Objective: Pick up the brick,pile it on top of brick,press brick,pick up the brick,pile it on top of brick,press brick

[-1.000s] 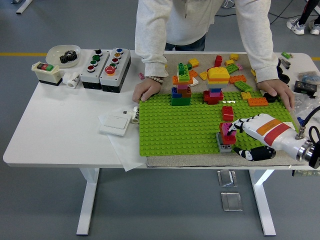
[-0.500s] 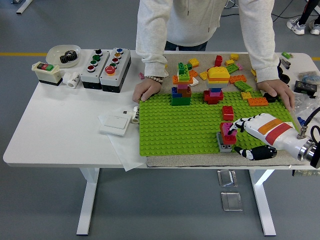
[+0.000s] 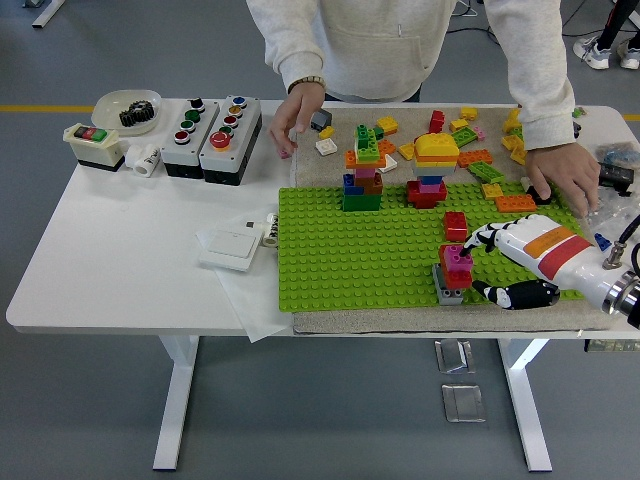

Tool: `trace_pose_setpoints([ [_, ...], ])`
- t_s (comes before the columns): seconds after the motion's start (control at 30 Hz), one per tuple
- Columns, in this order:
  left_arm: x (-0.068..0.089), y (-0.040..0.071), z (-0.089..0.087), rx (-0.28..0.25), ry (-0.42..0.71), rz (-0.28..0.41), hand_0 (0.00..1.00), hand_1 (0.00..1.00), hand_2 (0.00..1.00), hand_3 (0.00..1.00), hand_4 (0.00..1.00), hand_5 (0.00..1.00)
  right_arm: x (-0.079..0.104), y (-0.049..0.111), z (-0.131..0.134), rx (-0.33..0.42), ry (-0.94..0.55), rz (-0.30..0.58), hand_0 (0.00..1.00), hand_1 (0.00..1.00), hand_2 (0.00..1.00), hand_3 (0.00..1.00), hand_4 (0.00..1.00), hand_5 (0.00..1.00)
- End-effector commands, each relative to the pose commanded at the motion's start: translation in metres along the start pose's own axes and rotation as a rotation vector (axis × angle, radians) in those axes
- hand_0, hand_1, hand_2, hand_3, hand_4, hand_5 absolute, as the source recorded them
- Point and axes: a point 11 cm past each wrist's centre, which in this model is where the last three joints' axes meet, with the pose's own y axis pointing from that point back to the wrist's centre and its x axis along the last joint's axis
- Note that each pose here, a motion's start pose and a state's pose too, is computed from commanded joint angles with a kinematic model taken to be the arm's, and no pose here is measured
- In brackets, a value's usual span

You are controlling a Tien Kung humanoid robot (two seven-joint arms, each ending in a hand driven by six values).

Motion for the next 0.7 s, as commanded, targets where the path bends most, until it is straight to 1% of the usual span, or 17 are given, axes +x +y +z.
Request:
trace_pose_setpoints([
  [0.17, 0.0003, 0.0001, 0.0003, 0.0, 0.0, 0.001, 0.788, 0.694, 0.595, 0.535, 0.521, 0.506, -0.0005, -0.0006, 0.0005, -0.001, 0.0, 0.005, 0.549, 0.581, 0.734, 0.667, 0.657, 0.316],
  [0.2, 0.0005, 0.0001, 0.0004, 0.0, 0.0, 0.001, 0.79, 0.694, 0.595, 0.535, 0.522, 0.506, -0.0004, -0.001, 0.0003, -0.001, 0.001, 0.008, 0.595, 0.606, 0.743, 0.672, 0.667, 0.32],
  [0.37, 0.0008, 0.0002, 0.0009, -0.001, 0.0, 0.002, 0.79, 0.694, 0.595, 0.535, 0.522, 0.506, -0.0027, -0.0026, -0.0004, -0.005, 0.021, 0.004, 0.595, 0.606, 0.743, 0.672, 0.667, 0.32],
  [0.4, 0.0009, 0.0002, 0.0009, -0.001, 0.0, 0.002, 0.79, 0.696, 0.595, 0.535, 0.521, 0.505, -0.0038, -0.0032, -0.0004, -0.008, 0.026, 0.001, 0.673, 0.668, 0.766, 0.71, 0.689, 0.331],
  [0.7, 0.0011, 0.0003, 0.0012, -0.002, 0.0, 0.003, 0.787, 0.694, 0.595, 0.536, 0.521, 0.504, -0.0067, -0.0056, 0.0017, -0.021, 0.04, -0.005, 0.684, 0.67, 0.768, 0.721, 0.696, 0.329],
])
